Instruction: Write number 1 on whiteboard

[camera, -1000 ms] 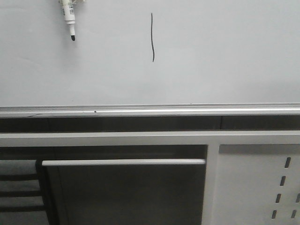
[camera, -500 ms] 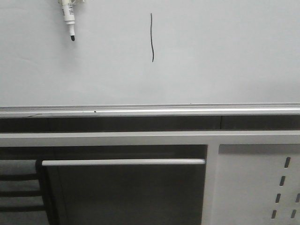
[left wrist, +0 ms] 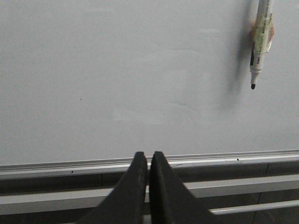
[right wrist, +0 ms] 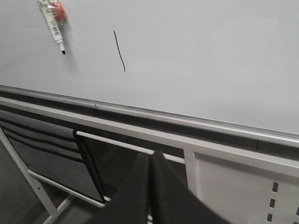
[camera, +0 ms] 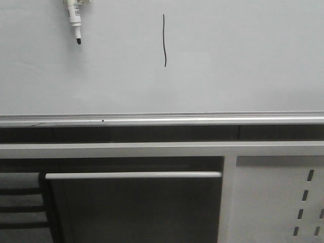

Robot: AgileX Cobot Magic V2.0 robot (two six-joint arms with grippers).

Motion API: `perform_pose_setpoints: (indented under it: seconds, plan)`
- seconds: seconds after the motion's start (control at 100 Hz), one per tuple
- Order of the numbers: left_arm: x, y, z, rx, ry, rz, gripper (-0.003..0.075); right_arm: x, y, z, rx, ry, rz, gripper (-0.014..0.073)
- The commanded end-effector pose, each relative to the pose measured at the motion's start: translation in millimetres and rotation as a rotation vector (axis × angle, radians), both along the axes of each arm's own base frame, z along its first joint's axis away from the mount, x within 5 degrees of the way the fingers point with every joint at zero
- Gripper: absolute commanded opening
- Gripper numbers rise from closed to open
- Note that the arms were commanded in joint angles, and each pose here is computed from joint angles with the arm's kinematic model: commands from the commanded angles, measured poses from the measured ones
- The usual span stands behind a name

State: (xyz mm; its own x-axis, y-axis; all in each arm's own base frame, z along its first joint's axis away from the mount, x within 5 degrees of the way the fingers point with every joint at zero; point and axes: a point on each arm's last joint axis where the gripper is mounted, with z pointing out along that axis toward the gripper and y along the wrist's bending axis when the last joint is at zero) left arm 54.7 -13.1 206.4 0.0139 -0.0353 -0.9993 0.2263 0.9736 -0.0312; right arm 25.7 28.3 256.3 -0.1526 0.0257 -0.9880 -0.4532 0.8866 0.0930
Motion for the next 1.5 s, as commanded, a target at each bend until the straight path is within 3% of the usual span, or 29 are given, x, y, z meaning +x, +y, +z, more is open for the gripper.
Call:
perform_pose_setpoints:
  seconds: [0.0,0.38,0.45,0.53,0.62,0.67,0.93,1.03,1.2,1.49]
  plan:
    - [0.1,1.0,-6.6,-0.033,-0.042,0.011,-0.002,0.3,-1.7,12.8,0.043,-0.059,-0.025,-0.0064]
    - [0.1,1.0,-6.6,-0.033,-0.042,0.011,-0.002,0.2,-1.6,12.6,0.042,-0.057,-0.024,-0.0064]
    - [0.1,1.0,-6.6,-0.033,-0.042,0.011,-0.002,1.0,-3.0,12.1,0.008,-0.068,-0.038,-0.0064]
    - [0.1,1.0,-6.6,-0.033,-0.042,0.011,-0.002,4.1,-7.8,12.1,-0.057,-0.118,-0.091,-0.0064]
    - [0.1,1.0,-6.6,-0.033,-0.042,0.011,-0.002,12.6,-15.9,7.9,0.007,-0.169,-0.222,-0.0064]
    - [0.1,1.0,-6.6,-0.033,-0.042,0.011,-0.002,16.6,-18.7,2.1,-0.002,-0.197,-0.274,-0.0064]
    - [0.1,1.0,-6.6,-0.033,-0.042,0.011,-0.002,28.9,-29.3,-44.9,-0.063,-0.177,-0.498,-0.0064]
    - [0.1,1.0,-6.6,-0.033,-0.042,0.011,-0.002,30.3,-29.9,-57.8,-0.071,-0.192,-0.507,-0.0064]
    - [0.1,1.0,-6.6,-0.033,-0.042,0.011,-0.002,30.0,-30.1,-68.3,-0.112,-0.074,-0.502,-0.0064]
    - [0.1,1.0,-6.6,-0.033,-0.042,0.011,-0.002,30.1,-30.0,-66.9,-0.111,-0.09,-0.502,-0.0064]
